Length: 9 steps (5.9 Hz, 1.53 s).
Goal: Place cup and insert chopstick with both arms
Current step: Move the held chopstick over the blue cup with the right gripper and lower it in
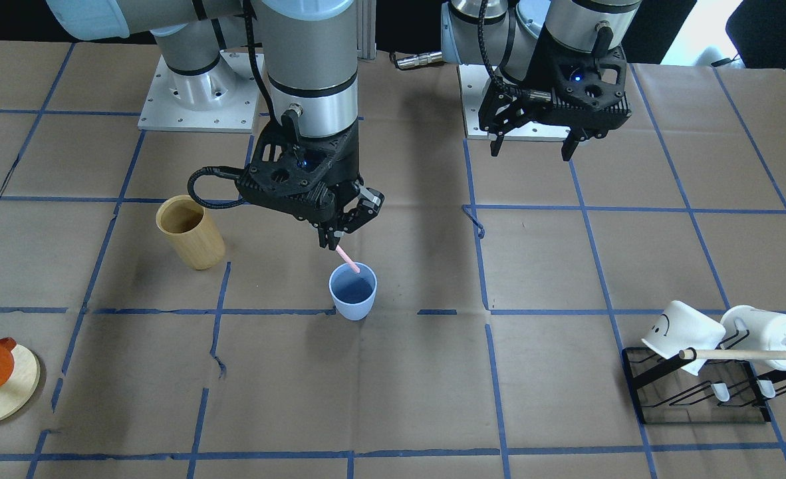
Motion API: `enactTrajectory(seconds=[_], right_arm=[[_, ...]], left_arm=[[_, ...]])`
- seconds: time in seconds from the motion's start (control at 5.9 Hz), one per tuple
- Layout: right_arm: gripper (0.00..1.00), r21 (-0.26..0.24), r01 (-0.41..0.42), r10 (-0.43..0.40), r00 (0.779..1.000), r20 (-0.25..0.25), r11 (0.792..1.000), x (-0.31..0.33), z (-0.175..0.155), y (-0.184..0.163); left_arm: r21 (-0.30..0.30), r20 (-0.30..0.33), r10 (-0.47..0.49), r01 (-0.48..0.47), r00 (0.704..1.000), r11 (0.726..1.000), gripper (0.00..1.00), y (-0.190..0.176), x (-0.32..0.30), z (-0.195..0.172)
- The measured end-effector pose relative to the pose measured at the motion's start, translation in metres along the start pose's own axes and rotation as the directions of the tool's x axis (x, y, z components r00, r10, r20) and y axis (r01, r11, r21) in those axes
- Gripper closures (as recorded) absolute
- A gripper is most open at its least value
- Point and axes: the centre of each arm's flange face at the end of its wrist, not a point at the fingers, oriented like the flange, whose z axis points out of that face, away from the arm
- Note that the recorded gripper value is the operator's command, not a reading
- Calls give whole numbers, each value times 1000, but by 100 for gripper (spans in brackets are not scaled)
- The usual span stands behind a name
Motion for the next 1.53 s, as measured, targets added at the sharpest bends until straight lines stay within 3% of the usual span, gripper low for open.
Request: enactTrajectory(seconds=[0.34, 0.85, 1.02, 1.19, 1.36, 1.53], right_arm=[[95, 0, 9, -9, 1000, -10, 1000, -3, 13, -3], [95, -49, 40, -42, 998, -39, 998, -11, 52, -7], [90, -65, 55, -59, 997, -48, 996, -14, 65, -7], [14, -70, 61, -65, 997, -50, 996, -16, 73, -9], [0, -67, 62, -65, 997, -43, 996, -19, 76, -10], [0, -68, 61, -62, 998, -23, 996, -20, 74, -11]], left_arm=[[1, 1, 1, -1, 1000, 1000, 2, 0, -1, 0], [2, 1, 3, -3, 1000, 1000, 2, 1, 0, -1], [1, 1, 3, -3, 1000, 1000, 2, 1, 0, -1], [1, 1, 3, -3, 1000, 1000, 2, 2, 0, 0], [-1, 1, 3, -3, 1000, 1000, 2, 4, 0, 1], [-3, 2, 3, -3, 1000, 1000, 2, 6, 0, 1]])
